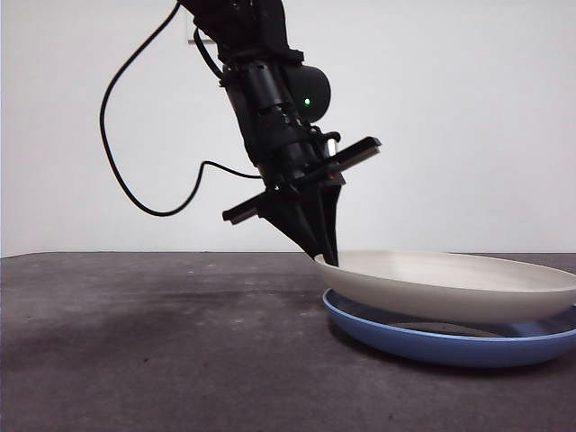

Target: Pick up the white plate, put it on the blue plate, put it on desk

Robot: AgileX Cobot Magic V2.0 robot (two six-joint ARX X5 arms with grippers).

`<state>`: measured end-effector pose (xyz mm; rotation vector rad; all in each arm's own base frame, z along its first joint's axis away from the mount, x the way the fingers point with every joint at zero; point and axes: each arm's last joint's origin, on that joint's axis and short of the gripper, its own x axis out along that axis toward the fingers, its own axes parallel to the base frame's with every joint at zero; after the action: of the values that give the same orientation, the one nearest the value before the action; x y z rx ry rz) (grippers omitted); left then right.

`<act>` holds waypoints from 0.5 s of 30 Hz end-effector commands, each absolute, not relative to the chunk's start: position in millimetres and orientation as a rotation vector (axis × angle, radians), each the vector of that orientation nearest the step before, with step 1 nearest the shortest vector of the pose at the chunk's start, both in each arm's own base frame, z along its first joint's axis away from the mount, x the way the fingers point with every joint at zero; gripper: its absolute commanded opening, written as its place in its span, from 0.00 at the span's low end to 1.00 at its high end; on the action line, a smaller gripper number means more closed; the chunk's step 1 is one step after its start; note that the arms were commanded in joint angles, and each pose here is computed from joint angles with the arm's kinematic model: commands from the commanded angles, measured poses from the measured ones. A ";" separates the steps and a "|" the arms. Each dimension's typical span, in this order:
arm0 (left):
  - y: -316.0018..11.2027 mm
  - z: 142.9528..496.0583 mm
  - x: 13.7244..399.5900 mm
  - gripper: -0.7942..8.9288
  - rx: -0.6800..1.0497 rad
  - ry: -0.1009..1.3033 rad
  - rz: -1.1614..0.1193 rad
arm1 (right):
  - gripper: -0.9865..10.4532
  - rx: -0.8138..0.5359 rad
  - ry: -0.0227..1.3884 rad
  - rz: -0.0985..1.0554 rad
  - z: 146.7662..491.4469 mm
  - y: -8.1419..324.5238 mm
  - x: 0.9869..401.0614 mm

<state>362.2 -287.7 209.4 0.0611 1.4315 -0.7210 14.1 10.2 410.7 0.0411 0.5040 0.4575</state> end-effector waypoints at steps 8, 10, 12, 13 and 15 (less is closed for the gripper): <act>-302.1 187.2 367.8 0.09 0.084 1.427 -0.746 | 0.61 0.034 0.476 0.465 416.1 9.4 11.0; -302.7 187.8 368.6 0.09 0.081 1.418 -0.750 | 0.61 0.034 0.475 0.465 416.2 9.4 11.0; -302.6 188.0 368.5 0.10 0.082 1.418 -0.750 | 0.61 0.034 0.475 0.464 416.1 9.3 11.0; -302.7 188.0 368.6 0.11 0.083 1.417 -0.750 | 0.61 0.034 0.475 0.464 416.2 9.3 11.0; -303.0 188.1 369.0 0.12 0.083 1.411 -0.753 | 0.61 0.034 0.475 0.464 416.2 9.4 11.1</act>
<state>365.8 -296.5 192.2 0.0697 1.4261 -0.7395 14.1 10.2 410.7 0.0393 0.5032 0.4580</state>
